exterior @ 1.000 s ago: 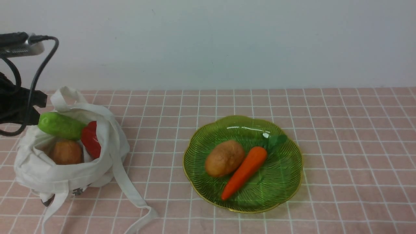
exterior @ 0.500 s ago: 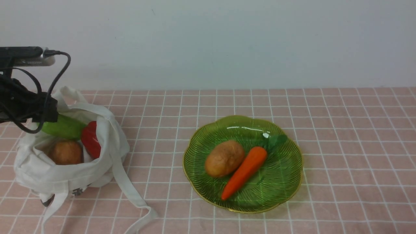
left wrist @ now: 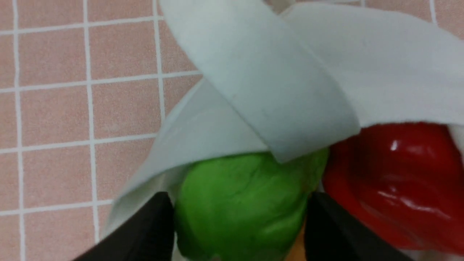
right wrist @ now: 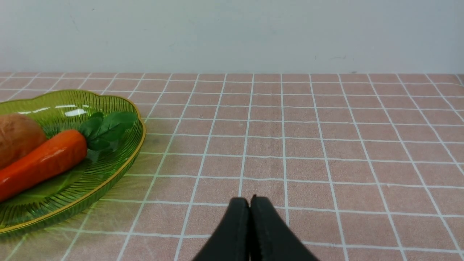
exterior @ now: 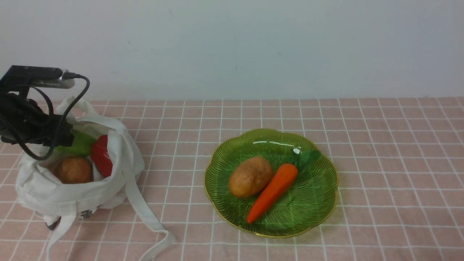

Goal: Take vegetables from bag on pink coffee tablecloth place on plate.
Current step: 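Reach into the cloth bag and grasp the green cucumber with the left gripper, then place the green vegetable from the bag onto the plate with the left gripper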

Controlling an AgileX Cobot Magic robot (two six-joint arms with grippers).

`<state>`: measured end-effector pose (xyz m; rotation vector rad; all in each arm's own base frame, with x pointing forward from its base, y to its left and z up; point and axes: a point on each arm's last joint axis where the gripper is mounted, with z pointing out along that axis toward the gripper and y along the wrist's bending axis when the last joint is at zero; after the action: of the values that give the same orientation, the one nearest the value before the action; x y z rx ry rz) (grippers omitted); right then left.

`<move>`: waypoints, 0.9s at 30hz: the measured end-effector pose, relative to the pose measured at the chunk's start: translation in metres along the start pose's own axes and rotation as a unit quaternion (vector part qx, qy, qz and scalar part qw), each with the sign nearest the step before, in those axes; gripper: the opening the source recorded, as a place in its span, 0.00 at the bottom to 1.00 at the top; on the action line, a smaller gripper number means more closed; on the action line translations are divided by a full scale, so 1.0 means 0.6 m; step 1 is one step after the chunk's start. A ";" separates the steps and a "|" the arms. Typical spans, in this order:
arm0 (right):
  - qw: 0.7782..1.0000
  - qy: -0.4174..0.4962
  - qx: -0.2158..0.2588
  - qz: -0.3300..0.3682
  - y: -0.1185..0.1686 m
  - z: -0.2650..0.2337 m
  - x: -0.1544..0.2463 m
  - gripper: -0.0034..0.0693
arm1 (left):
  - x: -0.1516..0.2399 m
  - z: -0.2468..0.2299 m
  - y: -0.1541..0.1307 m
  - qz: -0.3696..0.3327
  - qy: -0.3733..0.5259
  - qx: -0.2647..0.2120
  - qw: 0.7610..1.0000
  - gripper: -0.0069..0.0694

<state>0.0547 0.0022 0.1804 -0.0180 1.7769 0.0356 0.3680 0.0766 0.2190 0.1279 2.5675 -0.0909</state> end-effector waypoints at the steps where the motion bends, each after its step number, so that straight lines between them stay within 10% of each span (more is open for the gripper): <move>1: 1.000 0.000 0.000 0.000 0.000 0.000 0.000 0.03 | 0.000 0.000 0.000 0.003 -0.001 0.000 1.000 0.58; 27: 1.000 0.000 0.000 0.000 0.000 0.000 0.000 0.03 | 0.023 -0.188 -0.057 -0.032 0.056 0.031 0.997 0.57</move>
<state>0.0547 0.0022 0.1804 -0.0188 1.7769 0.0349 0.2924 0.0539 0.3074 0.0764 2.6826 -0.1924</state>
